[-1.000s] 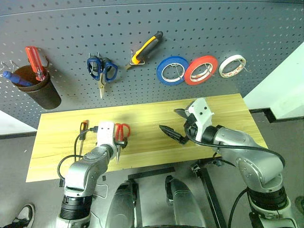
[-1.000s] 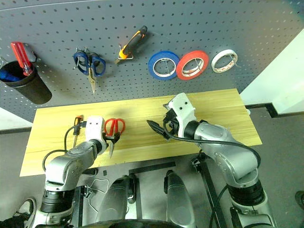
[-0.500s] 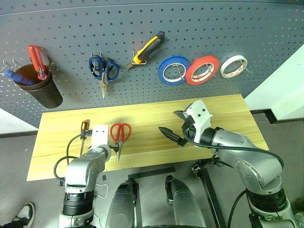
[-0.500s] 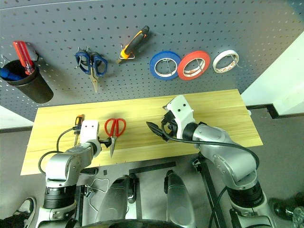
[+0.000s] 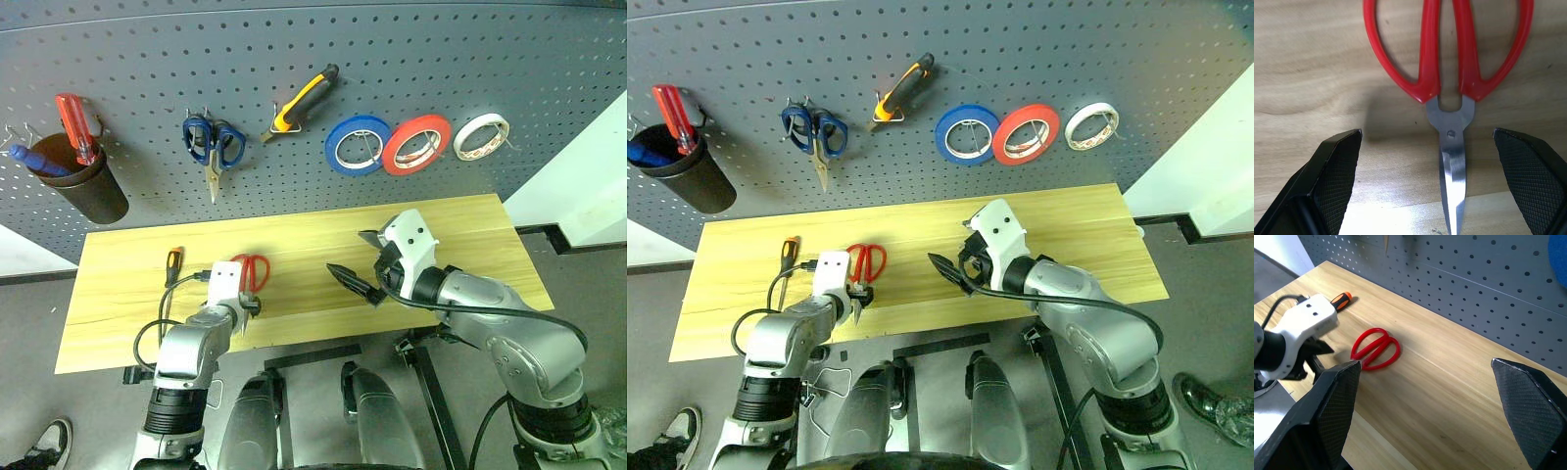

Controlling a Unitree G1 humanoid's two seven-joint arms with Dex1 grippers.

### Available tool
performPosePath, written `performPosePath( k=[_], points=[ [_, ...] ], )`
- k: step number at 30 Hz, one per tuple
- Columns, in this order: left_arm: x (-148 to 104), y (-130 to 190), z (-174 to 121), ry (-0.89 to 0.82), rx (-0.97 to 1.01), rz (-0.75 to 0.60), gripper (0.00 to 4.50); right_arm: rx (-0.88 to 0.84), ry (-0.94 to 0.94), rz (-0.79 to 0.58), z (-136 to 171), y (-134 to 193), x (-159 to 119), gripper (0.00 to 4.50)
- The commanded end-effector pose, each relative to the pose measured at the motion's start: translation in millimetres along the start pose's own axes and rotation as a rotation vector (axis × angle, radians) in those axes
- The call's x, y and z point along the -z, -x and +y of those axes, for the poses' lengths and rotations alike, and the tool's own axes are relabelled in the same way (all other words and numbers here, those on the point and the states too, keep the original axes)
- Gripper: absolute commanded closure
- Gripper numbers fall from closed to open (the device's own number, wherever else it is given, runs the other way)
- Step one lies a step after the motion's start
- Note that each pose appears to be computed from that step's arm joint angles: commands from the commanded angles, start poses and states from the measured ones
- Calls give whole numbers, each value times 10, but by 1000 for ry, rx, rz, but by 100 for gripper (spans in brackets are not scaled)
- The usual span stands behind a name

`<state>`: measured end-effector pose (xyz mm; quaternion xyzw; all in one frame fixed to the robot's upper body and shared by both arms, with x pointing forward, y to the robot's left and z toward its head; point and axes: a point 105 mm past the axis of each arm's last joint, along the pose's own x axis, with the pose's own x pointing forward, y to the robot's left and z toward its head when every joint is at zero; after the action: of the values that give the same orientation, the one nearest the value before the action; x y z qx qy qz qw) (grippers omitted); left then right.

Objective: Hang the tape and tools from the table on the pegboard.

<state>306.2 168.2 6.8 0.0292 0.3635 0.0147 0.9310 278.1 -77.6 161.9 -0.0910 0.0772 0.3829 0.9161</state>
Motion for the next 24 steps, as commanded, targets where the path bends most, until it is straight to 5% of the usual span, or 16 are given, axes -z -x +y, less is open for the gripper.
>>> performPosePath(
  k=[1,24],
  points=[
    [35,-54,-21,-20,-3,-3,0,-14,14,-39,79,41,-94,4],
    [390,-154,-7,-57,-41,125,0,18,2,-44,102,77,-108,4]
  ],
)
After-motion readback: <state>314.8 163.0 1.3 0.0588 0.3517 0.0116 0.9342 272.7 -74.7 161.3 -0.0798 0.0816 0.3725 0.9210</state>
